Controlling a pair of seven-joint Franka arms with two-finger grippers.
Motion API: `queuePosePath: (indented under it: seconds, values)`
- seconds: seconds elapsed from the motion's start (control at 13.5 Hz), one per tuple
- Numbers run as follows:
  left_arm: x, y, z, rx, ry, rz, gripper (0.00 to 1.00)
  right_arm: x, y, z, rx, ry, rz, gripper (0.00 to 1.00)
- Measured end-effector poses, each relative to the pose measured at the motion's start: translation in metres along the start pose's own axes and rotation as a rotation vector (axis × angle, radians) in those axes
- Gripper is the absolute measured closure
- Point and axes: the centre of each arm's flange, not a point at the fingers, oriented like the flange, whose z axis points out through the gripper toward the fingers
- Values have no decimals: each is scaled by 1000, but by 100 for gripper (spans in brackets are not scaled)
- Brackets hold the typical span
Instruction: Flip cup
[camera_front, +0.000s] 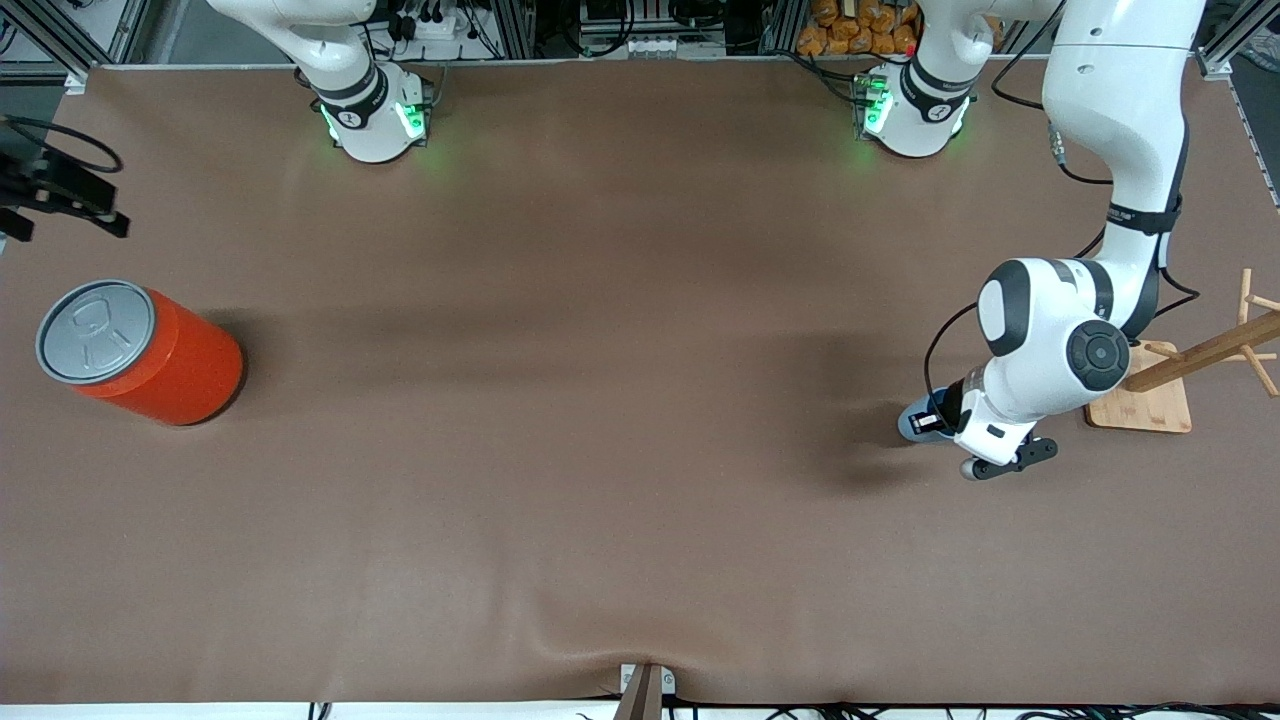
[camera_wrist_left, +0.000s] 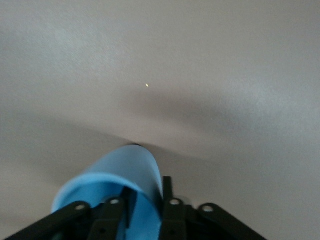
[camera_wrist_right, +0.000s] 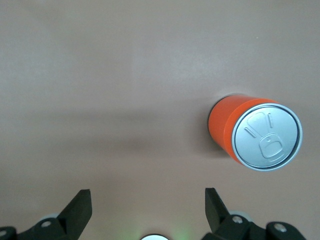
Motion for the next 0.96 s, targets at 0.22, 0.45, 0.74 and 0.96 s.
queuePosePath:
  seconds: [0.22,0.45,0.74,0.96]
  values:
    - [10,1,-31,6,16,13,39,0,1,5,-3,-11,2,0]
    - [16,7,-121,104,15,89,5,0,8,8,-3,-18,15,0]
    - [6,-15,-257,115,62,70,0,-1,21,7,0,-14,42,0]
    - [-23,-28,-319,102,70,127,0,-2,28,4,2,1,56,0]
